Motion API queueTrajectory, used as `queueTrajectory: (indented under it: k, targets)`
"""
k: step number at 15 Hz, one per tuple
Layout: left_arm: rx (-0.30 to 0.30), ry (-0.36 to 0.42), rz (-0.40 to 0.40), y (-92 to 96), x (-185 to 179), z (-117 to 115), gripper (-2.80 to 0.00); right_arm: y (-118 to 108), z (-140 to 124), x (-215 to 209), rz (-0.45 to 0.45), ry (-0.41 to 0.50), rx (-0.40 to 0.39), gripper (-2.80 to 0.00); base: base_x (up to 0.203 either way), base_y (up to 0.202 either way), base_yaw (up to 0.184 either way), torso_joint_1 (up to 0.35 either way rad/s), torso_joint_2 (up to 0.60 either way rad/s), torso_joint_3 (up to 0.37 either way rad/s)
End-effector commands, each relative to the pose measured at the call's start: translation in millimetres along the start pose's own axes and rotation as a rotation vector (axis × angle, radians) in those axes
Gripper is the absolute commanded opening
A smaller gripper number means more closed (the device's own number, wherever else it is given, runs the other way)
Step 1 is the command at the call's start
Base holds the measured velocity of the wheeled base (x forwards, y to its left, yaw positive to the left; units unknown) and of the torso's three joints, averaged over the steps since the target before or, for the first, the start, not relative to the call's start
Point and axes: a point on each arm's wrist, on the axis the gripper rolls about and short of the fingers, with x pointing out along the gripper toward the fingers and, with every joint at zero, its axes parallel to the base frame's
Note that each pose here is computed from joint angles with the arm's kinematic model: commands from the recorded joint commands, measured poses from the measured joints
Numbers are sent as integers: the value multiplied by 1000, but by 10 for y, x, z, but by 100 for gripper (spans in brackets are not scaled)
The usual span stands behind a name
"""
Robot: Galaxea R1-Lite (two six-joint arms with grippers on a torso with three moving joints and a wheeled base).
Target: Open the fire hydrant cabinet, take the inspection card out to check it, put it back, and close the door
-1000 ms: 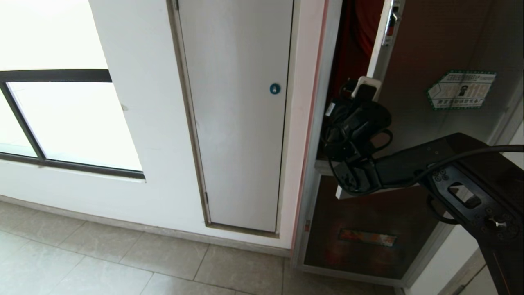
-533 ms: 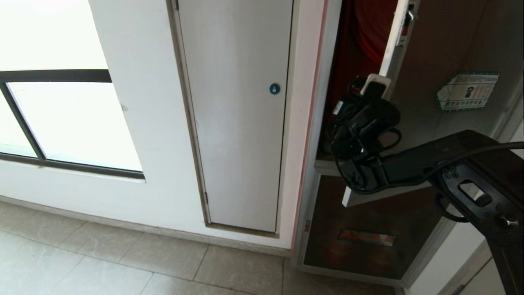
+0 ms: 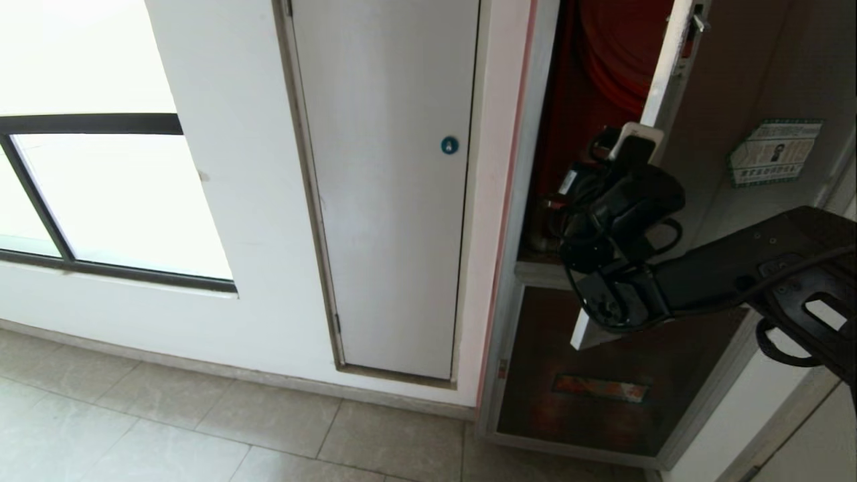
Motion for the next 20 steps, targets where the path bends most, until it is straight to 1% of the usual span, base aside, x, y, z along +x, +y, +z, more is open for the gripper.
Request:
queueTrajectory:
  k: [1, 5, 13, 18, 20]
  targets:
    - [0, 7, 0, 0, 5, -16, -280, -73, 157, -37, -12, -13, 18, -280, 0, 0, 0, 0, 0, 0]
    - [0, 7, 0, 0, 5, -16, -280, -253, 296, -195, -31, 12, 6, -280, 0, 0, 0, 0, 0, 0]
    - [0, 7, 0, 0, 5, -16, -280, -598, 864, -405, -67, -7, 53, -280, 0, 0, 0, 0, 0, 0]
    - [0, 7, 0, 0, 5, -16, -280, -848, 1069, -559, -101, 2, 53, -280, 0, 0, 0, 0, 0, 0]
    - [0, 7, 0, 0, 5, -16, -280, -974, 1189, -625, -110, -5, 63, -280, 0, 0, 0, 0, 0, 0]
